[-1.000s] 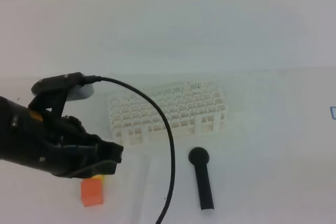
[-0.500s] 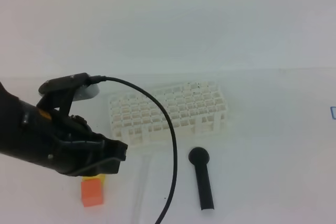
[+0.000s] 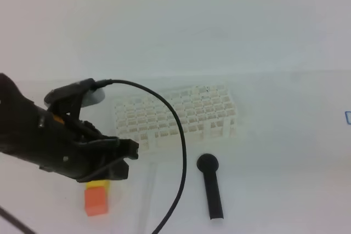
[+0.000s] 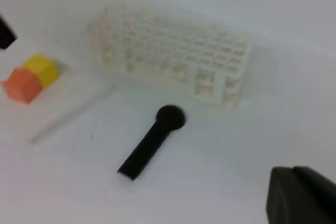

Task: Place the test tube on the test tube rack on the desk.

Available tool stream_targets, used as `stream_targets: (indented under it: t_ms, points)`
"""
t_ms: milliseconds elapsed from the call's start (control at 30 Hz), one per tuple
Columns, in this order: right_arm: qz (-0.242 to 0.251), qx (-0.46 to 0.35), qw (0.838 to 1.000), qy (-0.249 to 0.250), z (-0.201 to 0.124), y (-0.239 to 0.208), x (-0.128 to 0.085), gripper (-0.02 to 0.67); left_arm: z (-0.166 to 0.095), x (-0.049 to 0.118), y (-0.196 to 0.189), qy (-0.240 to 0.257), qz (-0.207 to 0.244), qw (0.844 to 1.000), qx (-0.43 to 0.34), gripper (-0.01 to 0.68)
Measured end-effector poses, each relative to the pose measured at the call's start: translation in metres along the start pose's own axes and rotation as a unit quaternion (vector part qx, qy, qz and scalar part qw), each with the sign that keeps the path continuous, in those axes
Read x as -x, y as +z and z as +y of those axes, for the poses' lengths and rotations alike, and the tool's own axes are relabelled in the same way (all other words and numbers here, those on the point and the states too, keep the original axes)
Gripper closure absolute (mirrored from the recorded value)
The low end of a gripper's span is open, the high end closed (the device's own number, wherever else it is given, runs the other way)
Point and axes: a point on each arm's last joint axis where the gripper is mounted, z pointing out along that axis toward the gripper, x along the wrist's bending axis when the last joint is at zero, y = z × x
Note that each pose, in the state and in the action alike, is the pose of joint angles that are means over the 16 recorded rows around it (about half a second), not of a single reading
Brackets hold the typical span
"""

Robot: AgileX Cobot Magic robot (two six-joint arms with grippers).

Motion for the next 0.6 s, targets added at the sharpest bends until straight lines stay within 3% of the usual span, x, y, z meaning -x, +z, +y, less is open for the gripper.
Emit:
stream_targets:
  t_ms: [267, 600]
  points:
    - [0.106, -0.067, 0.991, -0.047, -0.001, 0.02, -0.028, 0.65, -0.005, 0.008, 0.047, -0.025, 0.046, 0.996, -0.067, 0.674]
    - [0.157, -0.111, 0.978, -0.084, 0.012, 0.033, -0.044, 0.65, -0.014, 0.01, 0.095, -0.062, 0.12, 0.985, -0.106, 0.645]
